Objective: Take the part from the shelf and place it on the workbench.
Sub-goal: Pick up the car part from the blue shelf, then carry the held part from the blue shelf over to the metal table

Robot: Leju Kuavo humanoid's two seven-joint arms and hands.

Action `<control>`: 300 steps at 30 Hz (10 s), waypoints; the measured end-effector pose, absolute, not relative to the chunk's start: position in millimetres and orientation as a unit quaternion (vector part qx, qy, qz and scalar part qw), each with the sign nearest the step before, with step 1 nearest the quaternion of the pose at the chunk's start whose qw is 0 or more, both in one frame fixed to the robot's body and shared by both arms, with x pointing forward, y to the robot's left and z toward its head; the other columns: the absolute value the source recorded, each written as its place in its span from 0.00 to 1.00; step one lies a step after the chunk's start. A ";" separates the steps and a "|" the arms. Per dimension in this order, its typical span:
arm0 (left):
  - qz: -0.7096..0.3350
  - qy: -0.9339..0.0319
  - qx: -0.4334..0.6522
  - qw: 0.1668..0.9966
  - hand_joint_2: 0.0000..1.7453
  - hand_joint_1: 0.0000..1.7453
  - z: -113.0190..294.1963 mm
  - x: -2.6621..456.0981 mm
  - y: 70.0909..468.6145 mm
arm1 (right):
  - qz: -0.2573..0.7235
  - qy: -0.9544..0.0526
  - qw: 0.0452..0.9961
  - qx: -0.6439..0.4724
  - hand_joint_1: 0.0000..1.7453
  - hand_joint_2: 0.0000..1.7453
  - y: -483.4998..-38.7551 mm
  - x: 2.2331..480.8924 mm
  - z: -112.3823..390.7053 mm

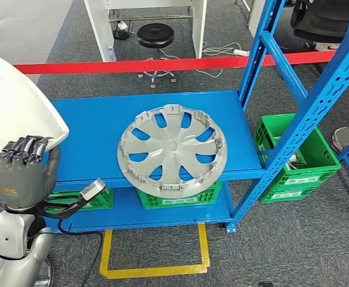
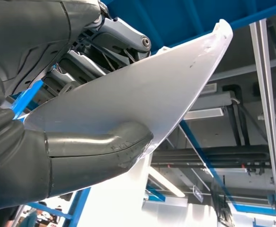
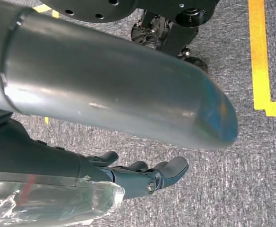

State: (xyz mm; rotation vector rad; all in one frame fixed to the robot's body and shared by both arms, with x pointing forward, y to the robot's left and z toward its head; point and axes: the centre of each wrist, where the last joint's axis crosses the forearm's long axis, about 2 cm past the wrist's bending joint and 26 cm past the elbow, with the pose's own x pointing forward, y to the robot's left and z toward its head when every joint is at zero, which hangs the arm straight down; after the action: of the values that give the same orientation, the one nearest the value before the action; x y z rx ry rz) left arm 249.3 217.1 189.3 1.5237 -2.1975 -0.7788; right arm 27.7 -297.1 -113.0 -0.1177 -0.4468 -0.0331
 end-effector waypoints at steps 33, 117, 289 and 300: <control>-0.297 -0.767 0.532 0.202 1.00 1.00 182.5 245.5 219.8 | -0.025 -0.221 0.973 -0.057 0.00 0.00 -293.6 27.7 -113.0; -0.303 -0.721 0.568 0.257 1.00 1.00 169.4 230.4 264.6 | -0.028 -0.225 0.973 -0.048 0.00 0.00 -271.1 38.3 -111.5; -0.275 -0.686 0.580 0.343 1.00 1.00 172.2 212.4 309.3 | -0.042 -0.240 0.968 -0.053 0.00 0.00 -239.8 36.2 -109.3; -0.275 -0.686 0.580 0.343 1.00 1.00 172.0 211.7 309.4 | -0.042 -0.240 0.968 -0.054 0.00 0.00 -240.2 35.7 -109.4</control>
State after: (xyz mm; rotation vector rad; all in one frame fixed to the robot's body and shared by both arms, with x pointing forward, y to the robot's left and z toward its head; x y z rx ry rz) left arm 211.7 309.4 172.0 1.5081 -1.7816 -0.7145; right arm 35.7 -240.2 -109.4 -0.1091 -0.4847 -0.0858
